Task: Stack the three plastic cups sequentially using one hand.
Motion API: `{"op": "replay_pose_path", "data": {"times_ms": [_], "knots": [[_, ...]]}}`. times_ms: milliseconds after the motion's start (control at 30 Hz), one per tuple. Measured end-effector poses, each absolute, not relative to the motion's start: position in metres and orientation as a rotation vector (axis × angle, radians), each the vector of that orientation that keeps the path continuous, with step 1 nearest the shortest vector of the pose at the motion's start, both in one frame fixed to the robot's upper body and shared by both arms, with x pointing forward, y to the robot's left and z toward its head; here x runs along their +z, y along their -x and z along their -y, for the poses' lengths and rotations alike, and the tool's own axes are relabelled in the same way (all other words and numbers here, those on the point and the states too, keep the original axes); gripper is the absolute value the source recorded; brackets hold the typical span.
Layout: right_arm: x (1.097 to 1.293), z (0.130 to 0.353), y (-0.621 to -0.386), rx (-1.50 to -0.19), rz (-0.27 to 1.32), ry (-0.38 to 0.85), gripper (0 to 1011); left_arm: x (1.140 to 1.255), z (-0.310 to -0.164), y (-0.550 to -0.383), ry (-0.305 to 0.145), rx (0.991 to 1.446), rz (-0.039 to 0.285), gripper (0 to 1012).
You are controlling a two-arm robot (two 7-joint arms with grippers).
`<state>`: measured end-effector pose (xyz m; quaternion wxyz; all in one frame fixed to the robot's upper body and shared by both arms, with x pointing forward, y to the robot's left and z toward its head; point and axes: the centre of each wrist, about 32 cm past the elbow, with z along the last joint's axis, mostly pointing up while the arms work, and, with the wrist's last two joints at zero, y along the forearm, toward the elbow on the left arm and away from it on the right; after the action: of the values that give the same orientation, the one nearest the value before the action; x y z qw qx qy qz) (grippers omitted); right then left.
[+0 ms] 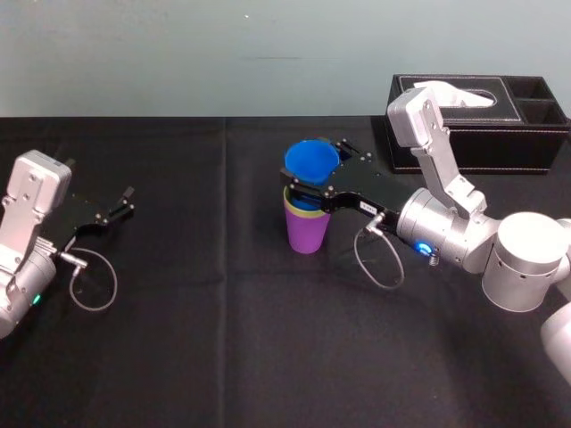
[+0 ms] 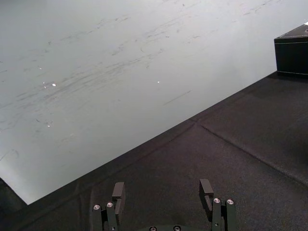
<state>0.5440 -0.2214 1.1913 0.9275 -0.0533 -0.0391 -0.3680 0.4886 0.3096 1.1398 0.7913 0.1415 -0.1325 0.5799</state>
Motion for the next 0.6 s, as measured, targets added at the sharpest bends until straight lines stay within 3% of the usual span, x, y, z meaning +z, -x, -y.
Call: {"op": "replay_pose_path", "data": {"times_ms": [200,600], "knots": [[1.1913,0.2216,-0.5439,-0.755,0.08,0.109,1003,1.1398,-0.3097,-0.4886,-0.304,1.248,0.285,1011],[1.1916,0.2261,-0.5382,-0.762,0.09,0.101,1003,1.1398,-0.3097,-0.4886,-0.304,1.248,0.285,1011]]}}
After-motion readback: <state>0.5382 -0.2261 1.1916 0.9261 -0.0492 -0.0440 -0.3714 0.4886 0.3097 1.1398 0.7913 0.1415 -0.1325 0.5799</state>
